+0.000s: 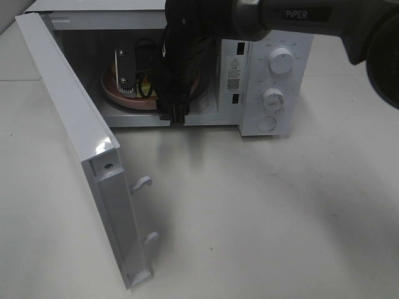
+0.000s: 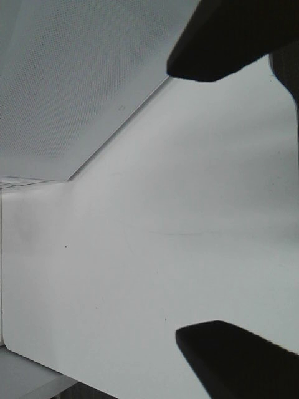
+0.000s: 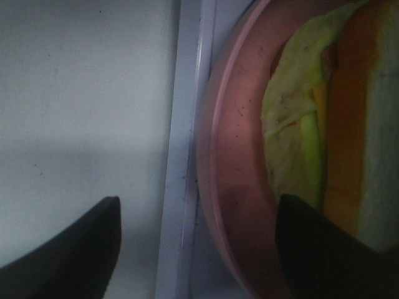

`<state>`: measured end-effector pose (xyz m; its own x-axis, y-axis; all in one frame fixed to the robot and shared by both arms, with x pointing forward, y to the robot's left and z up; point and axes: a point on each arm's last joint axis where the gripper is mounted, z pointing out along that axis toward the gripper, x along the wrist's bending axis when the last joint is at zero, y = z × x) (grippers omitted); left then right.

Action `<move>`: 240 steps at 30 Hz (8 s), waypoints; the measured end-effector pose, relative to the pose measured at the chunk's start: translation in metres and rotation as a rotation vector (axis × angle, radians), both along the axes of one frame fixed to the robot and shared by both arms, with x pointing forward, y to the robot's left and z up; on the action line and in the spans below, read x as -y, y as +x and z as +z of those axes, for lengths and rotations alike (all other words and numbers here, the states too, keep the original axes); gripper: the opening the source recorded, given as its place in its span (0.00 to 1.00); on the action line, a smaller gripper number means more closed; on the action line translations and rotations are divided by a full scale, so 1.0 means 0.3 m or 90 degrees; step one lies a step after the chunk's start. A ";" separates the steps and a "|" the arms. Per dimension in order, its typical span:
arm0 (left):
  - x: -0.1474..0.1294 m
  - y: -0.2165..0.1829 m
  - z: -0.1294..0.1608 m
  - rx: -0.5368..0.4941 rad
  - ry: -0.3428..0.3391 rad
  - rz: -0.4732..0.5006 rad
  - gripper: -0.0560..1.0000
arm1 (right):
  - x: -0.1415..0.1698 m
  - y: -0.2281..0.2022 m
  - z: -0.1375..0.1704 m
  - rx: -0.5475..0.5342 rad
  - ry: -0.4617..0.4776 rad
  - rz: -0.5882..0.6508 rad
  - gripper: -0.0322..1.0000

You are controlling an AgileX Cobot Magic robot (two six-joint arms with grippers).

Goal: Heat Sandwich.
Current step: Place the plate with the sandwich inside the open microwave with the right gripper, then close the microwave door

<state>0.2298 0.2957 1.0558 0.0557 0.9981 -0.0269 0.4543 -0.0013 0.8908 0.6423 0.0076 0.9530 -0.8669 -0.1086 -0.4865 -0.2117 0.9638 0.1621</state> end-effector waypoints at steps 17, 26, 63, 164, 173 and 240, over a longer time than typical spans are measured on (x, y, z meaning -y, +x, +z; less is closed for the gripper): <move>0.000 0.000 0.000 0.000 0.000 0.000 0.99 | 0.100 -0.133 0.025 0.013 0.009 0.015 0.69; 0.000 0.000 0.000 0.000 0.000 0.000 0.99 | 0.172 -0.225 0.077 0.008 0.021 -0.005 0.69; 0.000 0.000 0.000 0.000 0.000 0.000 0.99 | 0.524 -0.668 0.277 -0.128 0.238 -0.460 0.69; 0.000 0.000 0.000 0.000 0.000 0.000 0.99 | 1.039 -1.367 0.316 0.156 0.632 -0.835 0.69; 0.000 0.000 0.000 0.000 0.000 0.000 0.99 | 1.039 -1.367 0.316 0.155 0.632 -0.835 0.69; -0.013 0.498 -0.045 -0.020 -0.007 0.033 0.05 | 1.039 -1.367 0.316 0.156 0.633 -0.834 0.69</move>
<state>0.3794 0.2995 1.0423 0.0027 0.9992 -0.0391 0.4806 0.0330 0.8763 0.2322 -0.3040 1.0478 -0.0117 0.9989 -0.0447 0.4935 0.0446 0.8686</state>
